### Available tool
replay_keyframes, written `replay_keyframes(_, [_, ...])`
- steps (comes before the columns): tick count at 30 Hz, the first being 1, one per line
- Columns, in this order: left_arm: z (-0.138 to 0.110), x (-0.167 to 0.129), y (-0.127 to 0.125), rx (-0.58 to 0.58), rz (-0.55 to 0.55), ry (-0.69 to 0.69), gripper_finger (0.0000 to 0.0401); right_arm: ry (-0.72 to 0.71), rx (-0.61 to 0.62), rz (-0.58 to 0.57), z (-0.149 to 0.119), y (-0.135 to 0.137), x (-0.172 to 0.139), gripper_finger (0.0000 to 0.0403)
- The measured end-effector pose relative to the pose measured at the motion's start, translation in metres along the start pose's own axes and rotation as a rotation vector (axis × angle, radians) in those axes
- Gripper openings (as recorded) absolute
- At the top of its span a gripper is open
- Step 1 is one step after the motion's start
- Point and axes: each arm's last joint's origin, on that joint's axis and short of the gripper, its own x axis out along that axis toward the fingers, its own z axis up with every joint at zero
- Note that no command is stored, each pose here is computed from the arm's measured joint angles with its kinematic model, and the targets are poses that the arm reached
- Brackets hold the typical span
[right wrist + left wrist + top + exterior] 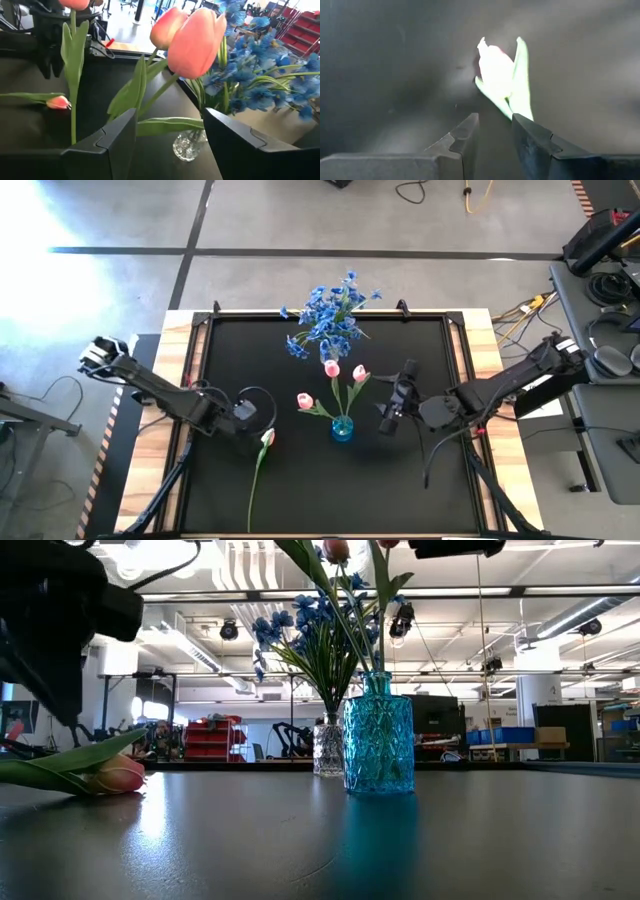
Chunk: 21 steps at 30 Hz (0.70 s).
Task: Sort flowers into vase by color
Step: Put the pink tulip into the blue vase
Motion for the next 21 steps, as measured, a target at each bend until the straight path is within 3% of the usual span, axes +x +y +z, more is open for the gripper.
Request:
replay_keyframes(4, [0.002, 0.008, -0.013, -0.014, 0.068, 0.059, 0.0125, 0.021, -0.016, -0.002, -0.001, -0.005, -0.005, 0.0222])
replay_keyframes(14, [-0.001, 0.038, -0.035, -0.05, 0.117, 0.239, 0.0236, 0.069, -0.063, -0.004, -0.008, -0.006, -0.005, 0.0222])
replay_keyframes(21, [0.0, 0.045, -0.041, -0.051, 0.079, 0.222, 0.0235, 0.082, -0.075, -0.003, -0.01, -0.007, -0.006, 0.0221])
